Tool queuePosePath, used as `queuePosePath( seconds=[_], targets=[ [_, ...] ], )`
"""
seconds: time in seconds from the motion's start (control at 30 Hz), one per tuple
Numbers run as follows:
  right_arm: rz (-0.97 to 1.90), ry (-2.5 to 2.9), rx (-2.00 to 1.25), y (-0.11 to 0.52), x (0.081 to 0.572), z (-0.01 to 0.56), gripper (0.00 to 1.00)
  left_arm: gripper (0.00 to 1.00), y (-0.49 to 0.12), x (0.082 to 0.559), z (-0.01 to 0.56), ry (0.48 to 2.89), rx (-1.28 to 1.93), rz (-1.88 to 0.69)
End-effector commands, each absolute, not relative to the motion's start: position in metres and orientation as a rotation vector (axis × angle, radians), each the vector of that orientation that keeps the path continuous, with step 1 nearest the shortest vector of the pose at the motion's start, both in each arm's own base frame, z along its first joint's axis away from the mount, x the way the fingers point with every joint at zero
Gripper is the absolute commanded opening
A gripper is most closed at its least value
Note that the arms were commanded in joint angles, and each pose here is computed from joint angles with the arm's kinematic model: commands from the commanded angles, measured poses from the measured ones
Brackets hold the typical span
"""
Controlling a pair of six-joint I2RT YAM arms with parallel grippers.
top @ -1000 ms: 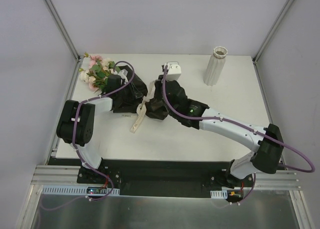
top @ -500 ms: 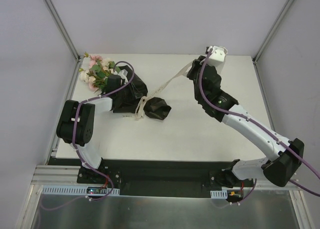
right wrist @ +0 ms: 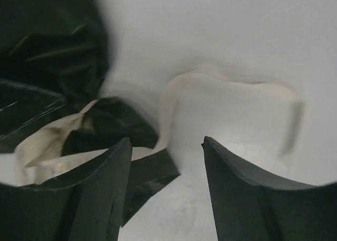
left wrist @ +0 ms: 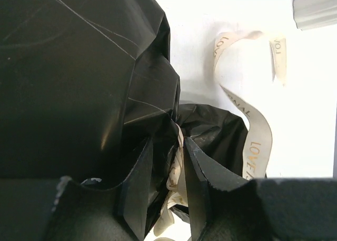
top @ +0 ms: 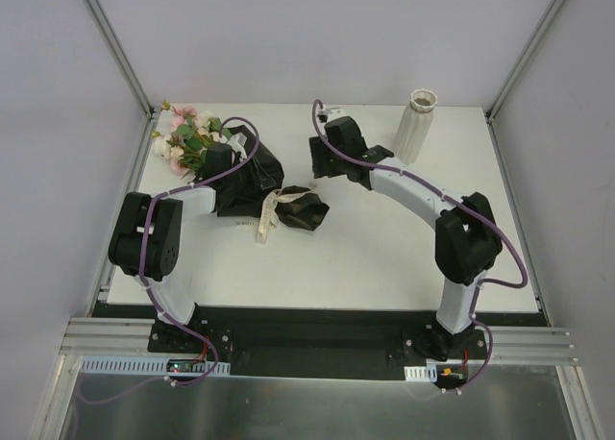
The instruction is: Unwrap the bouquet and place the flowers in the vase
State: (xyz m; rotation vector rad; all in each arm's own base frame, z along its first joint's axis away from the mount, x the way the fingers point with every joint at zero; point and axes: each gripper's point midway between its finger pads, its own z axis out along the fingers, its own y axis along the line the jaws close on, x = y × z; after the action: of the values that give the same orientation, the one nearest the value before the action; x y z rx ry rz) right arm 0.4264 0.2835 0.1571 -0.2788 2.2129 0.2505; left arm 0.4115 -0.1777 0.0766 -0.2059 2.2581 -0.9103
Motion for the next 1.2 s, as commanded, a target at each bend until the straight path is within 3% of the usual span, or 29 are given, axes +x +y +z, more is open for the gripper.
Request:
queuePosePath(
  seconds=[0.0, 0.23, 0.57, 0.87, 1.03, 1.17],
  targets=[
    [0.744, 2.189, -0.699, 0.378, 0.368, 0.192, 0.57, 0.29, -0.176, 0.419, 0.095, 2.194, -0.150, -0.919],
    [0.791, 2.316, -0.732, 0.419, 0.346, 0.158, 0.47, 0.30, -0.176, 0.421, 0.094, 2.195, -0.142, -0.912],
    [0.825, 2.431, -0.641, 0.424, 0.345, 0.133, 0.46, 0.30, -0.173, 0.422, 0.094, 2.197, -0.144, -0.891],
    [0.969, 2.457, -0.696, 0.446, 0.312, 0.125, 0.22, 0.30, -0.171, 0.423, 0.095, 2.193, -0.142, -0.885],
    [1.155, 2.430, -0.795, 0.460, 0.285, 0.132, 0.20, 0.31, -0.170, 0.422, 0.094, 2.195, -0.144, -0.885],
    [0.993, 2.334, -0.698, 0.440, 0.307, 0.134, 0.19, 0.31, -0.169, 0.421, 0.093, 2.196, -0.146, -0.886]
  ],
)
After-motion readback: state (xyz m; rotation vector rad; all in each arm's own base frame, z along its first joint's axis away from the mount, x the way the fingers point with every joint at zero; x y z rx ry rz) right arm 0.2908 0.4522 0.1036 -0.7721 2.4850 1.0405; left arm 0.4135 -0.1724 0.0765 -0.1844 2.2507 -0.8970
